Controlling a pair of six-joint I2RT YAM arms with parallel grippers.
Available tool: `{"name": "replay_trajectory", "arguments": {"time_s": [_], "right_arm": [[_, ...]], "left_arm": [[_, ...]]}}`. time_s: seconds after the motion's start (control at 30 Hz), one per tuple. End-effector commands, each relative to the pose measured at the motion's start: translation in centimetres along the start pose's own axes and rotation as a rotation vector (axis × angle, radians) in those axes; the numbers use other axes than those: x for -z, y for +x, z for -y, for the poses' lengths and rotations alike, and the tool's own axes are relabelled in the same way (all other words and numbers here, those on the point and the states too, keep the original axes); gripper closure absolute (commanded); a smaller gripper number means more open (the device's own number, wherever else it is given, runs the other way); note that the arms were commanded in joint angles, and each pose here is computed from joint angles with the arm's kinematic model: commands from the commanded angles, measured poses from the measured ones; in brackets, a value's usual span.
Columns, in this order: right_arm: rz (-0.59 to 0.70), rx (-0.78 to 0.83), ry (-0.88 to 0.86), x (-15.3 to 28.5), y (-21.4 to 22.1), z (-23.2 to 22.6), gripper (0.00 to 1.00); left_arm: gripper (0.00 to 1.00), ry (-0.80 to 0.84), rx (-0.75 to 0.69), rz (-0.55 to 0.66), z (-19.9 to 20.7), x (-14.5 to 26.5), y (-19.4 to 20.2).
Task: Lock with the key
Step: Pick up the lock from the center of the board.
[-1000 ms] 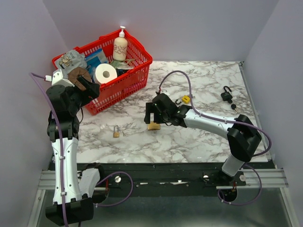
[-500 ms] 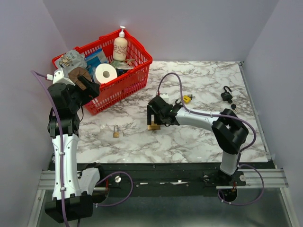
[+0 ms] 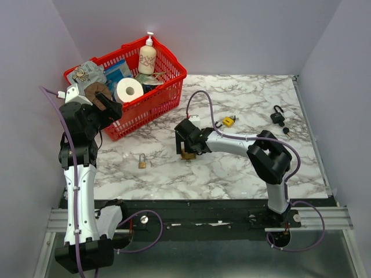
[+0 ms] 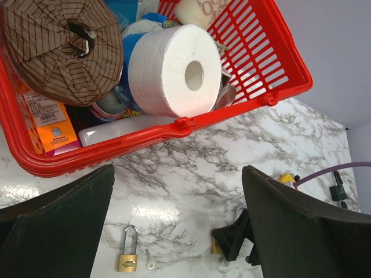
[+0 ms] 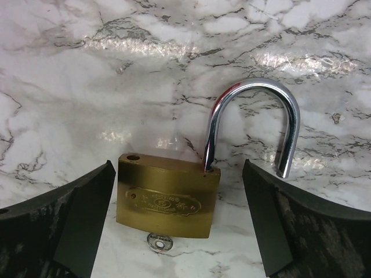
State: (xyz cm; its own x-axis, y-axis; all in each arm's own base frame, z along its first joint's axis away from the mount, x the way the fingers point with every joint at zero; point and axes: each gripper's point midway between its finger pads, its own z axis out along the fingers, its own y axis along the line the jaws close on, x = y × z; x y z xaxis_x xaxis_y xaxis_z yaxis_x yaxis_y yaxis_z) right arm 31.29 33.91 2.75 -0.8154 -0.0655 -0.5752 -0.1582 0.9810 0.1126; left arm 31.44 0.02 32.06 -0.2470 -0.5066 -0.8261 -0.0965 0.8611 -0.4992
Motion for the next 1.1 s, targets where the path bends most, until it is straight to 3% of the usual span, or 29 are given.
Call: {"name": "replay_trajectory", "arguments": {"time_s": [0.0, 0.4, 0.63, 0.8, 1.07], "right_arm": [[-0.011, 0.052, 0.030, 0.0, 1.6, -0.3, 0.00], [-0.057, 0.107, 0.044, -0.7, 4.6, -0.5, 0.00], [-0.055, 0.231, 0.063, -1.4, 5.2, 0.8, 0.20], [-0.087, 0.354, -0.020, 0.2, 5.9, 1.0, 0.35], [-0.114, 0.693, -0.296, 1.6, 8.1, 0.6, 0.36]], "left_arm": [[0.01, -0.005, -0.033, 0.045, -0.3, 0.5, -0.6], [0.01, -0.012, -0.047, 0.062, -0.4, 0.7, -0.8], [0.01, -0.015, -0.061, 0.053, -0.5, 0.6, -0.8], [0.01, 0.027, -0.069, 0.055, 0.4, 0.6, -1.1], [0.01, 0.070, -0.047, 0.023, 1.0, 0.3, -0.3]]}}
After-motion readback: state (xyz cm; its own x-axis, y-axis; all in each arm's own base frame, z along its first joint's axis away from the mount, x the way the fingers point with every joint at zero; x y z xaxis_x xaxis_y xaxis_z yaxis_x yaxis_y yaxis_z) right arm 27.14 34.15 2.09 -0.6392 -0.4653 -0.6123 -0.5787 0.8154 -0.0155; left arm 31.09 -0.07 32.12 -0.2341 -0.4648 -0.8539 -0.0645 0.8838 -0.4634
